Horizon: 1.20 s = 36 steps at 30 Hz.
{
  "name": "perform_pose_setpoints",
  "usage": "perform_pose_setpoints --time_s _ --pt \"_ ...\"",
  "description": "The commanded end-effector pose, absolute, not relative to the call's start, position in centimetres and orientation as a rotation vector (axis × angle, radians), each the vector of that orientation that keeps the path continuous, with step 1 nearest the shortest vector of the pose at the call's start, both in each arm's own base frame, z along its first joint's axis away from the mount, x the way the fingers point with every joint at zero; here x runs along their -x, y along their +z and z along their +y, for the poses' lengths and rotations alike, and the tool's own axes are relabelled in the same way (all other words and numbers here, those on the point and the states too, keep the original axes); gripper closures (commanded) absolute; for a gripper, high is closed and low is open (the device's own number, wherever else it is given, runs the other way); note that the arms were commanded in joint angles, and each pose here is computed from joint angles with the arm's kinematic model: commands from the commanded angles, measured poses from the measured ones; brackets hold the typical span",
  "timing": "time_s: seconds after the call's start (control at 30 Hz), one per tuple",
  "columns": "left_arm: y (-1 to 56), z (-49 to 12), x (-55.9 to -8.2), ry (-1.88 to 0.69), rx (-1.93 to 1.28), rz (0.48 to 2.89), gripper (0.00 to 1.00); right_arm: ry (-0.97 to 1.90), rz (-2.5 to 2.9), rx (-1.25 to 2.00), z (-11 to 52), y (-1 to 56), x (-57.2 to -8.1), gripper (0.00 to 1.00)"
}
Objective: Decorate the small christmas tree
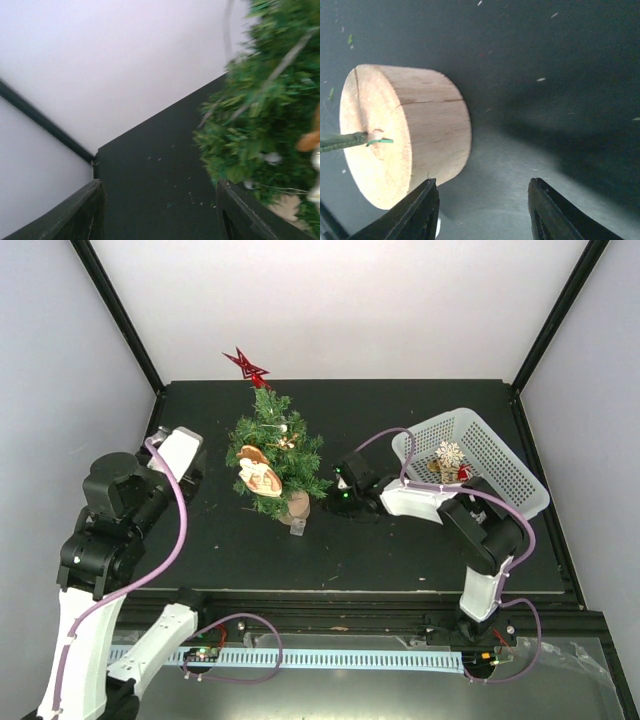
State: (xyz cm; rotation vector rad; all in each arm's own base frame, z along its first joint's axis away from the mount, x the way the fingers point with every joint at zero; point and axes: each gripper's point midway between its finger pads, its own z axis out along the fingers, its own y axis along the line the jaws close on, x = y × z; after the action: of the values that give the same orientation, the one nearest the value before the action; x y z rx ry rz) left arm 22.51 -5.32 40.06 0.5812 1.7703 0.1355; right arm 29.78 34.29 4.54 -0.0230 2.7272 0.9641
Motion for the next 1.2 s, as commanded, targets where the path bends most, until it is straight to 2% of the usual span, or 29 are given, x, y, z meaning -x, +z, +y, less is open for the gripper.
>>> perform_pose_setpoints --time_s 0.0,0.13,0.23,0.33,0.47,0.83,1.0,1.17 --pt "39.6 -2.5 -24.3 0.203 -0.404 1.815 0.39 0.743 2.644 0.022 31.8 7.3 -31.4 0.50" --pt "36.8 -0.5 -26.9 0.121 -0.277 1.914 0.42 0.752 2.627 0.039 31.5 8.2 -31.5 0.56" --pt "33.5 2.1 -29.2 -0.089 -0.125 2.007 0.47 0.744 2.609 0.032 31.2 8.7 -31.7 0.65" --pt "29.1 3.8 -31.0 -0.326 -0.018 2.130 0.51 0.704 2.588 0.026 30.2 9.5 -31.9 0.67" --pt "23.2 2.3 -31.7 -0.575 -0.047 2.283 0.51 0.677 2.551 -0.013 27.9 11.4 -32.6 0.70" --pt "12.6 -5.7 -31.7 -0.968 -0.155 2.558 0.55 0.597 2.447 -0.151 21.0 17.5 -34.8 0.71" --pt "8.6 -8.2 -30.4 -1.035 -0.236 2.687 0.58 0.583 2.443 -0.163 20.2 18.2 -34.6 0.71" --pt "7.5 -11.3 -29.4 -1.217 -0.295 2.729 0.61 0.589 2.420 -0.183 19.3 19.4 -34.3 0.71"
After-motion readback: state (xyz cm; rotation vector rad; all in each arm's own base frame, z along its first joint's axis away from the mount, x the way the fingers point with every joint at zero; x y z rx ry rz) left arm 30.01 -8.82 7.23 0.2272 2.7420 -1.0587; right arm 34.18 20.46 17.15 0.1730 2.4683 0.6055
